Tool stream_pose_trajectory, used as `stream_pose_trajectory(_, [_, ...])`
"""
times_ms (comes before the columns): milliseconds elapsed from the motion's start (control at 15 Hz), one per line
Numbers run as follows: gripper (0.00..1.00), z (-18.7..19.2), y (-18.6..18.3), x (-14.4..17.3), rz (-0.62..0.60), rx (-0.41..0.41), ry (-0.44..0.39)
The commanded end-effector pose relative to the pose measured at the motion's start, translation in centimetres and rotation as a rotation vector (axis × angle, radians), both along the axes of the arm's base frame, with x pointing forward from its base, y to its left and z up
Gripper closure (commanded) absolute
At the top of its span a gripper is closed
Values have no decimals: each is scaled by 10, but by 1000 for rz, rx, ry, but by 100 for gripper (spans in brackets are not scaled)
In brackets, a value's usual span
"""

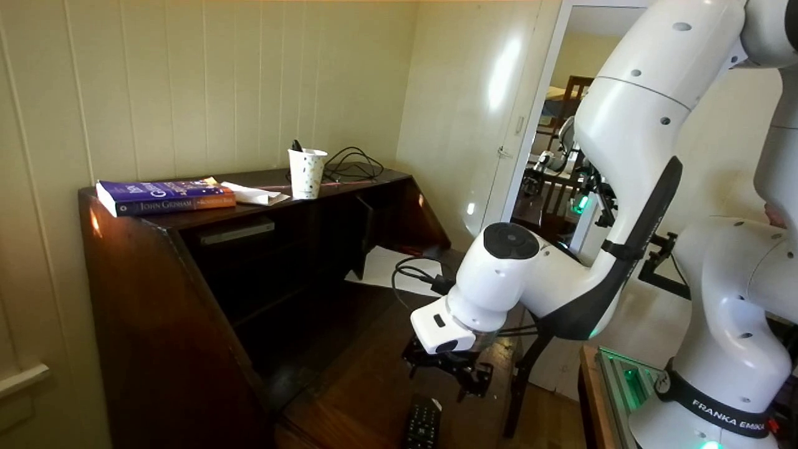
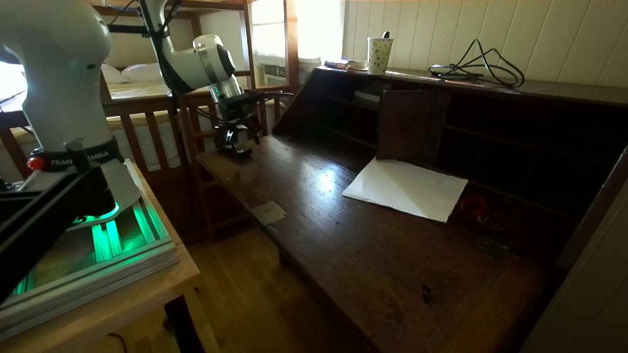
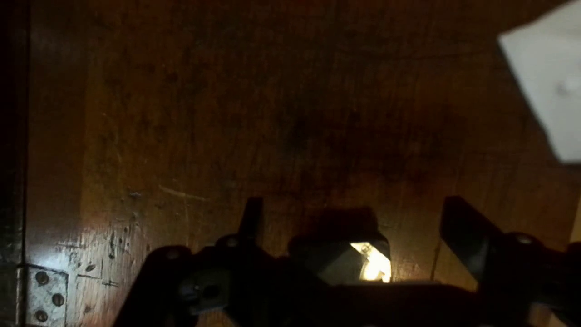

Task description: Put the remote inside the topmost shelf on the left

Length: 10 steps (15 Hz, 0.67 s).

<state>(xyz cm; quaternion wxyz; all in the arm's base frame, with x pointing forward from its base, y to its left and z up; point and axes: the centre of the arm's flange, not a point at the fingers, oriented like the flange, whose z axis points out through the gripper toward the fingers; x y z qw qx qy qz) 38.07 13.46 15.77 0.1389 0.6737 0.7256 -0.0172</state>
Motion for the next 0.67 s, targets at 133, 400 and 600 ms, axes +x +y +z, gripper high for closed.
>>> stream_pose_trajectory(133, [0,7,-4,0,124,4,19])
stream_pose_trajectory(400, [0,-1,7,1,80,13,-26])
stream_pose_trajectory(600, [0,-6,24,2,10,23,-70])
